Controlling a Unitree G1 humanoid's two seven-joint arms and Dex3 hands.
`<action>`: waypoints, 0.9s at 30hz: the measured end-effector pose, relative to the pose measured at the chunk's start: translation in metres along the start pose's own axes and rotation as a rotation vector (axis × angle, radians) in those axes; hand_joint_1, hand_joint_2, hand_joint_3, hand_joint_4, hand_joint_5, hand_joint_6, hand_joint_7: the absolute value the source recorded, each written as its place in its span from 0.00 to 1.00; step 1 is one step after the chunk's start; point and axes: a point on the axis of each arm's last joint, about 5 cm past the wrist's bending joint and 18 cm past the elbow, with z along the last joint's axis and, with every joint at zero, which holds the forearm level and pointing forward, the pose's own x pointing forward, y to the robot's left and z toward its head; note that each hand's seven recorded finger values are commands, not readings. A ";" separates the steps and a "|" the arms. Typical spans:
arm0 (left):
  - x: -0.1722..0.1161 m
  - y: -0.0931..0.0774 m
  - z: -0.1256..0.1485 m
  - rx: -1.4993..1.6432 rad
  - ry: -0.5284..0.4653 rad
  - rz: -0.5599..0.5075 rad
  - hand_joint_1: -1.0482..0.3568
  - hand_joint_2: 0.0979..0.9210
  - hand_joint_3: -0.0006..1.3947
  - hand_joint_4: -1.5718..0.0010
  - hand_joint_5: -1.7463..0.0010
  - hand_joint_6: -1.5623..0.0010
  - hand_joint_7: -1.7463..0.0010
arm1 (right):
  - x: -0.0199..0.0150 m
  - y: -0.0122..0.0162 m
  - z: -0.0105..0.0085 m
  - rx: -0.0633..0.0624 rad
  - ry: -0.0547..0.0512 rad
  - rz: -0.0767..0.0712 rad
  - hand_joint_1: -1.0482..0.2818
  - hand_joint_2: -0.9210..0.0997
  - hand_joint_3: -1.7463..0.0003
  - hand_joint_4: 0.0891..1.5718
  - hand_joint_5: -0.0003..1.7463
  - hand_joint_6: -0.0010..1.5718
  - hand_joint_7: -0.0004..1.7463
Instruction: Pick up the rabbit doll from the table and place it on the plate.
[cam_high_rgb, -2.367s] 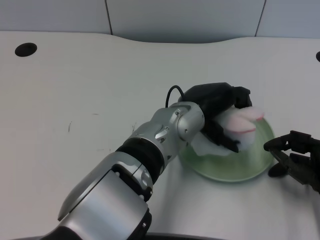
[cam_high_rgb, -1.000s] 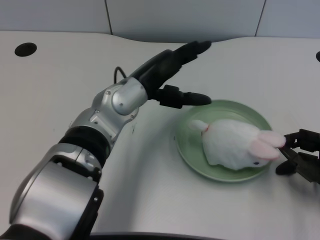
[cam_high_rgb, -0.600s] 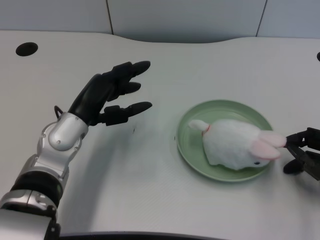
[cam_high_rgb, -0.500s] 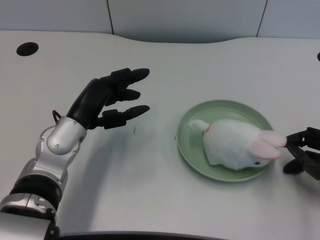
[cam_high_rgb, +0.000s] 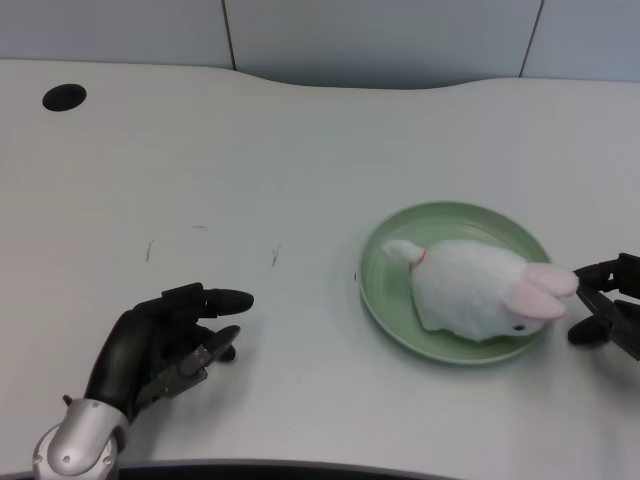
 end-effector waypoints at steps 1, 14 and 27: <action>-0.002 0.000 -0.001 -0.005 0.007 0.003 0.37 1.00 0.33 0.64 0.06 0.62 0.34 | -0.0001 -0.0001 -0.0001 0.000 -0.001 -0.001 0.22 0.00 0.91 0.56 0.56 0.54 0.46; -0.013 0.012 -0.005 -0.135 0.019 0.022 0.39 1.00 0.33 0.59 0.00 0.68 0.09 | -0.0002 -0.0005 -0.0003 0.001 0.002 0.000 0.22 0.00 0.92 0.56 0.55 0.56 0.44; -0.006 0.015 -0.004 -0.132 0.013 0.029 0.38 1.00 0.32 0.56 0.00 0.67 0.08 | 0.0008 -0.0005 -0.0031 0.005 0.022 -0.011 0.22 0.00 0.92 0.57 0.55 0.56 0.43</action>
